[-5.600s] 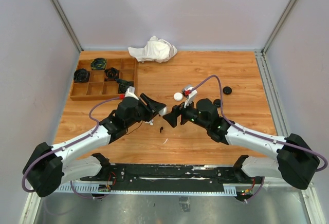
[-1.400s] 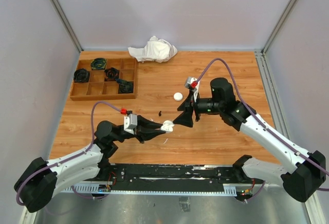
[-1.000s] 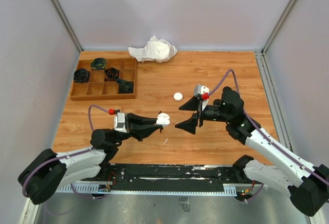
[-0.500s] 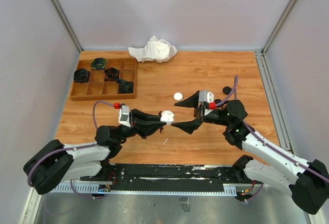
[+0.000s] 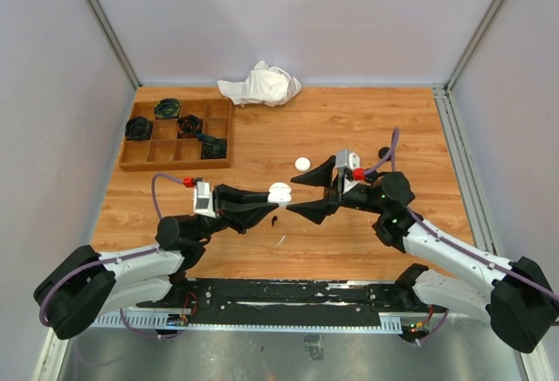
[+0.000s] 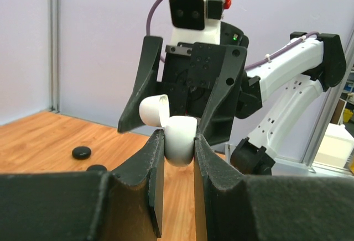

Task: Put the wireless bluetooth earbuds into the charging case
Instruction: Open the charging case.

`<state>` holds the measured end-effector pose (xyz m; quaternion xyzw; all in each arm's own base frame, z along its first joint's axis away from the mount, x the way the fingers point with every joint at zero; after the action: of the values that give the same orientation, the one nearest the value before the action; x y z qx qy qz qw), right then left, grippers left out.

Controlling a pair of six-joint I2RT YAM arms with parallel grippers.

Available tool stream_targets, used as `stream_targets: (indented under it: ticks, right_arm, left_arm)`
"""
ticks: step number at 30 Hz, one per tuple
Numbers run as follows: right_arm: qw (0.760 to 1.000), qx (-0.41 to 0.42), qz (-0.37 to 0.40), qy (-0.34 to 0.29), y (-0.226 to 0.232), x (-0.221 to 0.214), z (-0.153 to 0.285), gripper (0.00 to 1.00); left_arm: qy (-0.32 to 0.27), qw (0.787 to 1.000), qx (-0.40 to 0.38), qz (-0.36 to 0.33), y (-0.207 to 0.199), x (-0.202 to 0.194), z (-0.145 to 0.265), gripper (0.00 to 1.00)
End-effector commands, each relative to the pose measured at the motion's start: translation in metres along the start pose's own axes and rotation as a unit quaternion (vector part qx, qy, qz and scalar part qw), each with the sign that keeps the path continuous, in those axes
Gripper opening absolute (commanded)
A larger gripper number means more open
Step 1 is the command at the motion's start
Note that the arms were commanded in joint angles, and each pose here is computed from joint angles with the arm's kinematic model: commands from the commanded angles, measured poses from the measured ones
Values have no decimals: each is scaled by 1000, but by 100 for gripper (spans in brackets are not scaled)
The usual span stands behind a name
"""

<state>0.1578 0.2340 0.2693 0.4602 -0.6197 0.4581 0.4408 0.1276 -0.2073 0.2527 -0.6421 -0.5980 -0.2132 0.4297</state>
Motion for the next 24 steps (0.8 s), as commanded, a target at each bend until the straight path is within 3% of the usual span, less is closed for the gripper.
stream_targets:
  ticks: [1,16,24]
  right_arm:
    - [998,36,-3,-49,6,21,-12,67]
    - [995,60,-2,-85,11,37,-19,50]
    - [993,67,-20,-98,12,37,-22,48]
  left_arm:
    - [-110,988,-80,-71,-28,46,-13,0]
    - [-108,988,-93,-65,-32,47,-17,0]
    - [-117,986,-100,-64,-36,51,-21,0]
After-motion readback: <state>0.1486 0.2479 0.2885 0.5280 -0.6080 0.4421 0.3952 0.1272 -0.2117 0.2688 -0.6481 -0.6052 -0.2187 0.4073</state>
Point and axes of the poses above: each gripper's point midway between its finger pads, its own z axis back along the fingers, its own y axis along the line the jaws close on, x = y × z, the point moved 7 cm from there along z, back along the fingers, and after that the axes turned 10 degrees about z, right-handed, at the moved point
